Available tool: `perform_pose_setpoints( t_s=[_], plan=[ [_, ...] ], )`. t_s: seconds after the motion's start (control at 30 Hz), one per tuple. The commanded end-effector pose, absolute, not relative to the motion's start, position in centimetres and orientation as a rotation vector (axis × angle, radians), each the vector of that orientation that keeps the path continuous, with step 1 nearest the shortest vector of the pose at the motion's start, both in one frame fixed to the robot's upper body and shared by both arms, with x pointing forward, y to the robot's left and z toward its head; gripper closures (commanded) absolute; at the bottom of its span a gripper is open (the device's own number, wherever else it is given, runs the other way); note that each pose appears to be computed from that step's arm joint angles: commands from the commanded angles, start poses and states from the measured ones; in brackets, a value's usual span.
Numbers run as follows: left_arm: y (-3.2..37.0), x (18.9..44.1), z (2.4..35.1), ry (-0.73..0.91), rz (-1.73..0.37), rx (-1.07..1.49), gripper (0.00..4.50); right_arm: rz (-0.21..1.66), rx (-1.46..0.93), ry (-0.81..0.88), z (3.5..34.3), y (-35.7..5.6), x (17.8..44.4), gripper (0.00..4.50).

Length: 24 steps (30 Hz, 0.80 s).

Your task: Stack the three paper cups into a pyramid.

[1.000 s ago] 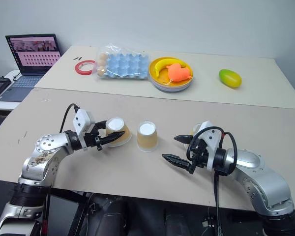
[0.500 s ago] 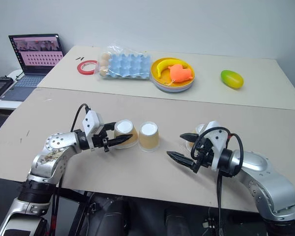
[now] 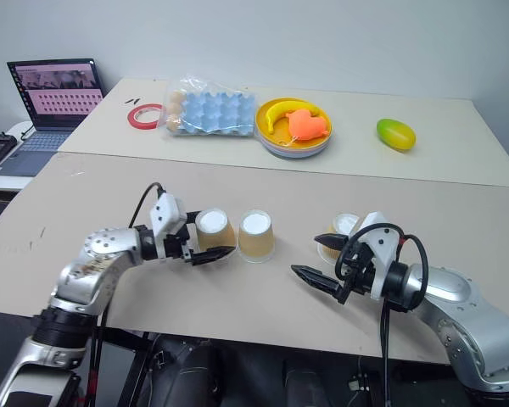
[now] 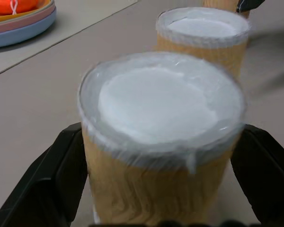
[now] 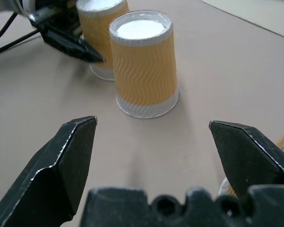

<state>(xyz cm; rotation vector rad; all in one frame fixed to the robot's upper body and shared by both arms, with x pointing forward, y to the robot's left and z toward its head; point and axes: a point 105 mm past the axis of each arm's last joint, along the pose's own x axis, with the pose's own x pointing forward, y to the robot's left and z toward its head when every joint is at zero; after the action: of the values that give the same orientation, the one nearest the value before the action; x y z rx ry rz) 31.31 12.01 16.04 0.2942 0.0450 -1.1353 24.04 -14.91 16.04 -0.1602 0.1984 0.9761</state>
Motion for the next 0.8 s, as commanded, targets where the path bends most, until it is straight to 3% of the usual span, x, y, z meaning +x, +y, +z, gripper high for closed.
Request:
perform_pose_setpoints(
  t_s=[0.03, 0.17, 0.3, 0.4, 0.63, 0.8],
  plan=[
    [13.2, 29.6, 18.9, 0.019, -1.165, 0.301, 0.02, 1.062, -0.175, 0.22, 16.7, -15.2, 21.4, 0.0],
    [15.3, 28.4, 20.7, 0.052, -1.133, 0.334, 0.02, 1.07, -0.174, 0.365, 15.3, -17.5, 19.2, 0.0],
    [16.0, 27.6, 22.1, 0.063, -1.123, 0.313, 0.02, 0.75, -0.289, 0.504, 12.4, -22.9, 22.5, 0.0],
    [16.2, 26.5, 22.1, 0.11, -1.14, 0.282, 0.02, 0.609, -0.311, 0.446, 13.0, -25.0, 25.0, 0.0],
    [16.9, 24.8, 20.2, 0.19, -1.112, 0.264, 0.02, 0.588, -0.284, 0.328, 15.4, -24.3, 27.7, 0.0],
    [16.8, 23.8, 19.1, 0.214, -1.102, 0.267, 0.02, 0.713, -0.252, 0.266, 16.8, -21.8, 27.6, 0.0]
  ],
)
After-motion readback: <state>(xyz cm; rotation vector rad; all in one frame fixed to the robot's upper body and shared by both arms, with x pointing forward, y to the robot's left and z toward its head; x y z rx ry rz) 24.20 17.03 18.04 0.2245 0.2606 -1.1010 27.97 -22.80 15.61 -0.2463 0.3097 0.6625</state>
